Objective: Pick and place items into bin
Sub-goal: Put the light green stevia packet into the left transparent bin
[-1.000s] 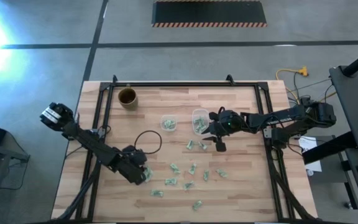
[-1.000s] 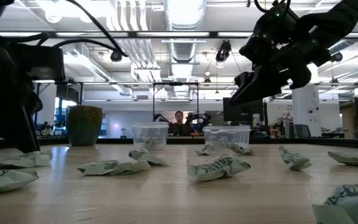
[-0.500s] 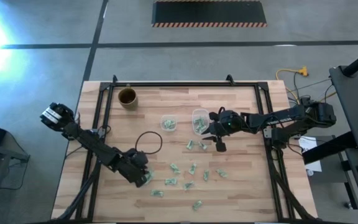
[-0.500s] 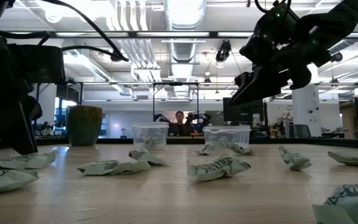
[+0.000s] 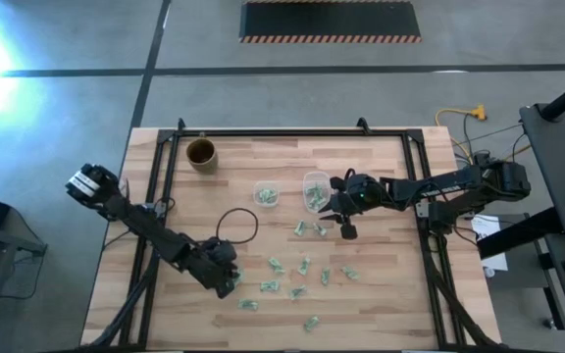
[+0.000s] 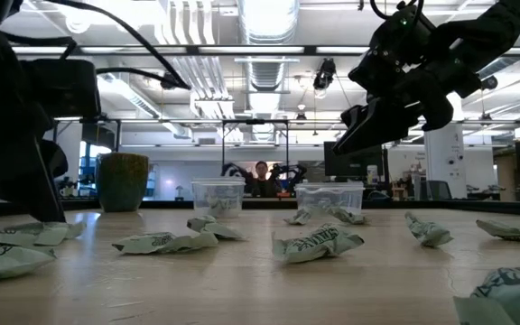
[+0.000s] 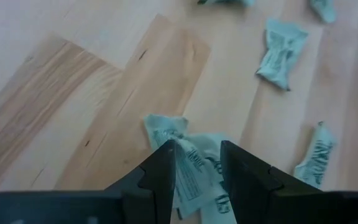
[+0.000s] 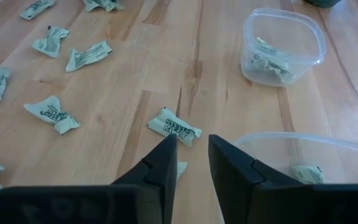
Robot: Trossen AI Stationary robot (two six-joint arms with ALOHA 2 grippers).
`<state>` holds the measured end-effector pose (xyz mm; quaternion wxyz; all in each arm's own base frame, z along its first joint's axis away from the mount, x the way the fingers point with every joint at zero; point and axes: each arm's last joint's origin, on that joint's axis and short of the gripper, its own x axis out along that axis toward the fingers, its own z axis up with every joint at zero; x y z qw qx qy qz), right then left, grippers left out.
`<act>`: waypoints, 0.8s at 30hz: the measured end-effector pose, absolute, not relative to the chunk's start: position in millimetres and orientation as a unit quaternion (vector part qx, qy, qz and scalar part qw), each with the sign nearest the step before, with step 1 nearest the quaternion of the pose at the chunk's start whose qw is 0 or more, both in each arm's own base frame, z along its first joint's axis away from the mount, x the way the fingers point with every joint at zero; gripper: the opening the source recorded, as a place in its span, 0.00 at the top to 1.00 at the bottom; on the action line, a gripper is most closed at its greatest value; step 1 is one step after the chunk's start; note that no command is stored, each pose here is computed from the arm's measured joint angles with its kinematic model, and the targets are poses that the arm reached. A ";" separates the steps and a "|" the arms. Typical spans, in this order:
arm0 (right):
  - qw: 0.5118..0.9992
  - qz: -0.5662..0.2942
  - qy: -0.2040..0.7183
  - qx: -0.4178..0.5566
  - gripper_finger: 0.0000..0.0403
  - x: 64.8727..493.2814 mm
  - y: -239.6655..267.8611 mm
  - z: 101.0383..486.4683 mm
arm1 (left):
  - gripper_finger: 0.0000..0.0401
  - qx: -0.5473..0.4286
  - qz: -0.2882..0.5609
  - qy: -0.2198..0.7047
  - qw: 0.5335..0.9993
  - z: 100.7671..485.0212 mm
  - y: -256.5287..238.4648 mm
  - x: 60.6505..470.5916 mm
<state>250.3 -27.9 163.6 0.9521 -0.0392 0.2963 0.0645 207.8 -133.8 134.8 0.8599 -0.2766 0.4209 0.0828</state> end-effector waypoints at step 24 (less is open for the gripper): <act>0.952 0.064 0.295 -0.039 0.83 250.3 -28.0 163.6 | 0.88 -0.220 0.083 0.465 0.854 116.1 -138.3 214.0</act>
